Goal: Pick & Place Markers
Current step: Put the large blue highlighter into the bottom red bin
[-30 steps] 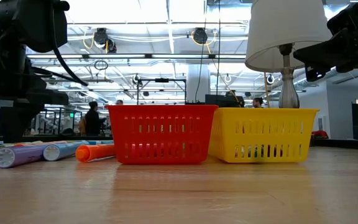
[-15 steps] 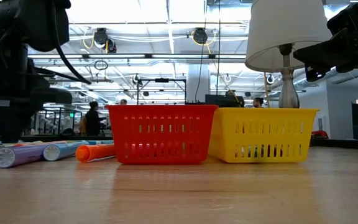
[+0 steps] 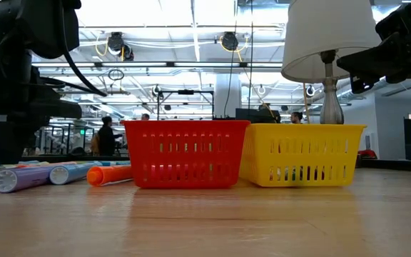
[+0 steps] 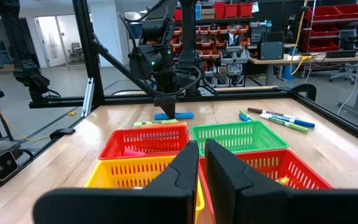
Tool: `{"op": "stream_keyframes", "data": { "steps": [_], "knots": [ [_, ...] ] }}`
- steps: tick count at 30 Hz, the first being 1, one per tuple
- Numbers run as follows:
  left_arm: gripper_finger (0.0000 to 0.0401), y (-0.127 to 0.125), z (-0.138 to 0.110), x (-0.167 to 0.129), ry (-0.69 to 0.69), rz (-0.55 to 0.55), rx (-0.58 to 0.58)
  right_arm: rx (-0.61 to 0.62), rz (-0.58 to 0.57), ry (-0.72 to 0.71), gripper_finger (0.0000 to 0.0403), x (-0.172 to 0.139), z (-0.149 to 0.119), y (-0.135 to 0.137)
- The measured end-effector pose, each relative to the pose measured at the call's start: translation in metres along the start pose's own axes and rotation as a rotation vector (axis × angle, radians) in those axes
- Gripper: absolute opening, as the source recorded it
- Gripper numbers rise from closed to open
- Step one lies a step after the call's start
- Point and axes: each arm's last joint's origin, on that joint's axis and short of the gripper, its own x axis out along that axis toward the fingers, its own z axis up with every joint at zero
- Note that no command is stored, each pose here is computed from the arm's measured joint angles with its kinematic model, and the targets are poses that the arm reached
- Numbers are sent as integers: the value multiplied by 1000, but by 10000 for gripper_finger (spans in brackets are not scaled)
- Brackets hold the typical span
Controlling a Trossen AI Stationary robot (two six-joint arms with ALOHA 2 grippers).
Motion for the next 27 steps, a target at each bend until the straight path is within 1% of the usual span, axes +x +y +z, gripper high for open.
{"op": "stream_keyframes", "data": {
  "steps": [2,7,10,14,19,27],
  "knots": [
    [90,0,0,0,-1,-1,8,0,0,0,18,0,0,0],
    [63,-1,1,-2,-26,-23,104,0,0,0,18,0,0,0],
    [62,-1,1,-6,-42,-47,144,0,0,0,18,0,0,0],
    [62,-7,1,-23,-74,-141,181,0,0,0,18,0,0,0],
    [64,-18,0,-42,-144,-230,264,0,0,0,18,0,0,0],
    [63,-37,-4,-75,-246,-347,397,0,0,0,18,0,0,0]
  ]
}}
